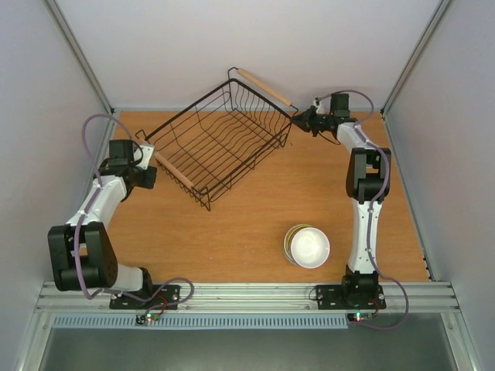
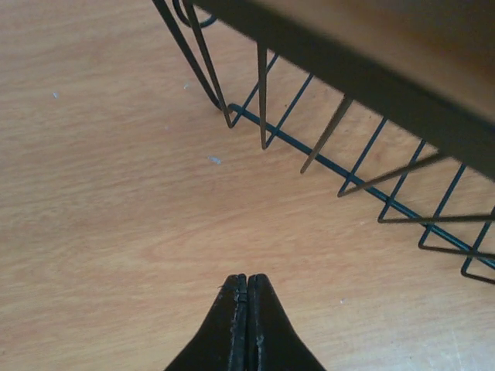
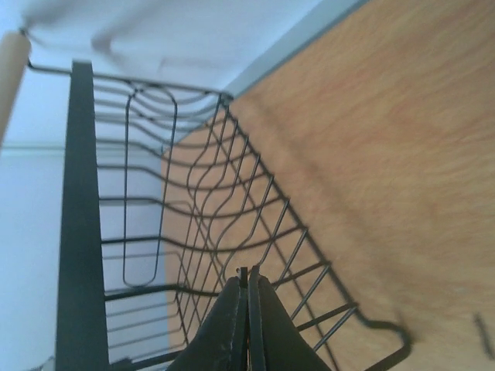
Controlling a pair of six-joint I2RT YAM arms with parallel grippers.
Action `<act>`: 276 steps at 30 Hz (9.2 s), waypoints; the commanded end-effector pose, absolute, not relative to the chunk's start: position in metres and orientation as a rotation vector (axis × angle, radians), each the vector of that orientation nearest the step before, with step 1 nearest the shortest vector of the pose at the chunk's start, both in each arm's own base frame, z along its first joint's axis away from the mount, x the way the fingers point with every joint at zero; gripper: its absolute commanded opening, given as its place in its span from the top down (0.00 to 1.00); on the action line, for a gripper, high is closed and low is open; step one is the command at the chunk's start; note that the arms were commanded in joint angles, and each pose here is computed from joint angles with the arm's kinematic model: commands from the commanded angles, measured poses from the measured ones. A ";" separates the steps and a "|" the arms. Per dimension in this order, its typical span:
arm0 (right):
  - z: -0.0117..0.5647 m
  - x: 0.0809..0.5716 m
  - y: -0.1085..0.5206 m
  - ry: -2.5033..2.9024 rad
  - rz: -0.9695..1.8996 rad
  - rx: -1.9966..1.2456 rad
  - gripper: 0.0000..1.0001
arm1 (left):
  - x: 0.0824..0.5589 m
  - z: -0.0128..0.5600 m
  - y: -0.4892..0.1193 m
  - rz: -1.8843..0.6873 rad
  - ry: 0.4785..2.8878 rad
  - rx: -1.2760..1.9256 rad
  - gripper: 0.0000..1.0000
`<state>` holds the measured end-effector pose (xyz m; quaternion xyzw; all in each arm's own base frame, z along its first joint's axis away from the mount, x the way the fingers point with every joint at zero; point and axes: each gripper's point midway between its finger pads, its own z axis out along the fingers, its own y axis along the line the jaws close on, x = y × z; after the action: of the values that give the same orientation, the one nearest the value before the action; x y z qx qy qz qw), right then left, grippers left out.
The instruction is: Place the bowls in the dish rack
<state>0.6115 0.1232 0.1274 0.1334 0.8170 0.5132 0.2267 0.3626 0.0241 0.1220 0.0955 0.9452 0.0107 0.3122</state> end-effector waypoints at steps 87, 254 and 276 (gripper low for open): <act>0.200 0.285 0.028 2.235 0.168 0.436 0.01 | 0.314 0.340 -0.006 -0.324 1.897 0.194 0.55; 0.237 0.152 0.015 2.398 0.107 0.333 0.36 | 0.164 0.168 -0.455 -0.189 1.925 1.801 0.95; 0.237 0.152 0.016 2.395 0.114 0.329 0.35 | 0.163 0.171 -0.456 -0.198 1.922 1.803 0.99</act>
<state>0.1497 0.0137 0.2348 0.1296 0.9293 0.0373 0.3438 0.1614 -0.4523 0.1661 0.6604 0.7068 -0.0770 0.2417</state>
